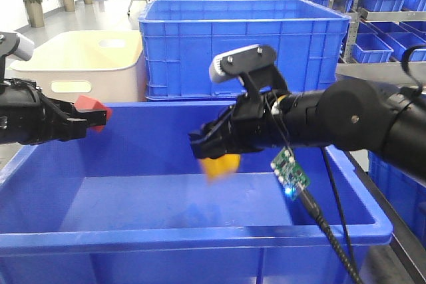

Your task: Pick red and yellow blocks into blue bin

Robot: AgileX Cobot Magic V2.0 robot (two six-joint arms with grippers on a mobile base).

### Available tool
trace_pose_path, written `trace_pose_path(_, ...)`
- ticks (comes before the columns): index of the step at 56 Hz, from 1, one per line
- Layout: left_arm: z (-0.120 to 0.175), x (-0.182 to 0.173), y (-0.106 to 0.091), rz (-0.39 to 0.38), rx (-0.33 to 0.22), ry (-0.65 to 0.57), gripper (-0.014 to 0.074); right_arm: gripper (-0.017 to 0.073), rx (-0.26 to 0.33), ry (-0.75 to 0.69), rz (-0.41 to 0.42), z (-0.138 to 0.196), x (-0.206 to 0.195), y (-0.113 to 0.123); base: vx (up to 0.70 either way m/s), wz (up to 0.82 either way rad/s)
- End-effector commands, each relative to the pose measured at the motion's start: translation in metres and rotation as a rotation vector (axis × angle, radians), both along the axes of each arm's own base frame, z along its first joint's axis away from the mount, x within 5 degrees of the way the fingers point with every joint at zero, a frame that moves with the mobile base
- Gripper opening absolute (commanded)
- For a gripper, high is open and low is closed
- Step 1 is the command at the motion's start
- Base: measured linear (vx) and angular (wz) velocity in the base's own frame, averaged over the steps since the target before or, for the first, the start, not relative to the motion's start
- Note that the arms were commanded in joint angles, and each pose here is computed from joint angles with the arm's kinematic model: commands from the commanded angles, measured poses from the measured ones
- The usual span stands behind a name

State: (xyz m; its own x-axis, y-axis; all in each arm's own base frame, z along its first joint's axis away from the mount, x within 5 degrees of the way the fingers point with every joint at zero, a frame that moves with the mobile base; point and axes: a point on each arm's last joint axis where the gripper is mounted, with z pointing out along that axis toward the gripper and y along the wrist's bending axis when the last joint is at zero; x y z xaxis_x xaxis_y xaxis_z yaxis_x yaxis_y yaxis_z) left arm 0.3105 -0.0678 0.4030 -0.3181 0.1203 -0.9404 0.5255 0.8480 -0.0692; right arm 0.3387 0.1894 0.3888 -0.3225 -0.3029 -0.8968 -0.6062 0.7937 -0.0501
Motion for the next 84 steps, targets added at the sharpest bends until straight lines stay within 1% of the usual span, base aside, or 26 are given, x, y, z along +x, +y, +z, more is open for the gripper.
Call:
trace_pose_path(1, 0.029, -0.008, 0.003, 0.042, -0.053, -0.107, 0.0609, 0.0710, 0.077, -0.169, -0.020, 0.045, -0.014, -0.009, 0.00, 0.00)
trace_pose_path(5, 0.033, -0.012, 0.003, 0.041, -0.050, -0.120, 0.0614, 0.0724, 0.055, -0.188, -0.016, 0.053, -0.021, -0.014, 0.00, 0.00)
trace_pose_path(8, 0.038, -0.019, 0.004, 0.035, -0.040, -0.135, 0.0579, 0.0701, 0.041, -0.195, -0.021, 0.059, -0.029, -0.019, 0.00, 0.00)
trace_pose_path(11, 0.044, -0.030, 0.004, 0.020, -0.006, -0.149, 0.0472, 0.0647, 0.020, -0.195, -0.028, 0.066, -0.037, -0.026, 0.00, 0.00)
trace_pose_path(14, 0.049, -0.043, 0.006, 0.019, 0.031, -0.152, 0.0301, 0.0515, -0.026, -0.179, -0.046, 0.075, -0.053, -0.037, 0.00, 0.00)
trace_pose_path(16, 0.051, -0.051, 0.009, 0.039, 0.042, -0.148, 0.0137, 0.0414, -0.061, -0.166, -0.063, 0.079, -0.062, -0.044, 0.00, 0.00)
trace_pose_path(17, 0.053, -0.056, 0.011, 0.054, 0.054, -0.151, 0.0051, 0.0344, -0.077, -0.160, -0.078, 0.080, -0.065, -0.047, 0.00, 0.00)
trace_pose_path(18, 0.054, -0.060, 0.012, 0.065, 0.061, -0.153, -0.0004, 0.0269, -0.101, -0.150, -0.091, 0.081, -0.070, -0.052, 0.00, 0.00)
trace_pose_path(19, 0.055, -0.065, 0.015, 0.084, 0.071, -0.160, -0.0011, 0.0218, -0.104, -0.139, -0.105, 0.081, -0.073, -0.055, 0.00, 0.00)
trace_pose_path(20, 0.055, -0.071, 0.017, 0.098, 0.083, -0.167, -0.0011, 0.0139, -0.119, -0.131, -0.118, 0.082, -0.079, -0.060, 0.00, 0.00)
trace_pose_path(21, 0.056, -0.077, 0.019, 0.117, 0.085, -0.173, -0.0010, 0.0029, -0.129, -0.123, -0.138, 0.084, -0.086, -0.066, 0.00, 0.00)
trace_pose_path(22, 0.056, -0.083, 0.021, 0.133, 0.083, -0.181, -0.0009, -0.0022, -0.134, -0.119, -0.147, 0.084, -0.090, -0.068, 0.00, 0.00)
trace_pose_path(26, 0.055, -0.107, 0.025, 0.173, 0.049, -0.211, -0.0009, -0.0016, -0.134, -0.100, -0.184, 0.079, -0.111, -0.082, 0.00, 0.00)
trace_pose_path(30, 0.040, -0.131, 0.027, 0.171, 0.039, -0.200, -0.0008, -0.0015, -0.115, -0.123, -0.189, 0.074, -0.133, -0.094, 0.00, 0.00)
trace_pose_path(33, 0.026, -0.148, 0.027, 0.164, 0.023, -0.178, -0.0008, -0.0013, -0.063, -0.177, -0.192, 0.070, -0.158, -0.106, 0.00, 0.00)
trace_pose_path(39, -0.007, -0.182, 0.028, 0.157, -0.053, -0.149, -0.0008, -0.0010, 0.014, -0.271, -0.190, 0.053, -0.198, -0.125, 0.00, 0.00)
trace_pose_path(40, -0.010, -0.185, 0.028, 0.158, -0.062, -0.150, -0.0008, -0.0010, 0.017, -0.270, -0.189, 0.046, -0.202, -0.127, 0.00, 0.00)
trace_pose_path(41, -0.015, -0.190, 0.028, 0.159, -0.075, -0.149, -0.0008, -0.0011, 0.041, -0.297, -0.190, 0.044, -0.213, -0.132, 0.00, 0.00)
trace_pose_path(43, -0.025, -0.199, 0.029, 0.168, -0.098, -0.155, -0.0008, -0.0010, 0.065, -0.312, -0.192, 0.036, -0.224, -0.138, 0.00, 0.00)
trace_pose_path(48, -0.044, -0.216, 0.032, 0.186, -0.111, -0.180, -0.0006, -0.0010, 0.128, -0.343, -0.201, 0.012, -0.253, -0.152, 0.00, 0.00)
trace_pose_path(50, -0.050, -0.222, 0.033, 0.191, -0.113, -0.191, -0.0006, -0.0010, 0.136, -0.359, -0.202, 0.004, -0.261, -0.156, 0.00, 0.00)
trace_pose_path(56, -0.062, -0.236, 0.036, 0.208, -0.128, -0.230, -0.0006, -0.0010, 0.148, -0.450, -0.196, -0.016, -0.277, -0.165, 0.00, 0.00)
trace_pose_path(61, -0.064, -0.242, 0.036, 0.203, -0.146, -0.243, -0.0006, -0.0010, 0.159, -0.528, -0.186, -0.026, -0.283, -0.167, 0.00, 0.00)
trace_pose_path(65, -0.064, -0.245, 0.035, 0.191, -0.152, -0.242, -0.0006, -0.0010, 0.158, -0.526, -0.183, -0.035, -0.284, -0.167, 0.00, 0.00)
trace_pose_path(72, -0.066, -0.246, 0.033, 0.175, -0.144, -0.222, -0.0006, -0.0010, 0.130, -0.480, -0.184, -0.047, -0.280, -0.166, 0.00, 0.00)
trace_pose_path(84, -0.066, -0.246, 0.033, 0.173, -0.144, -0.219, -0.0006, -0.0010, 0.105, -0.438, -0.191, -0.054, -0.279, -0.166, 0.00, 0.00)
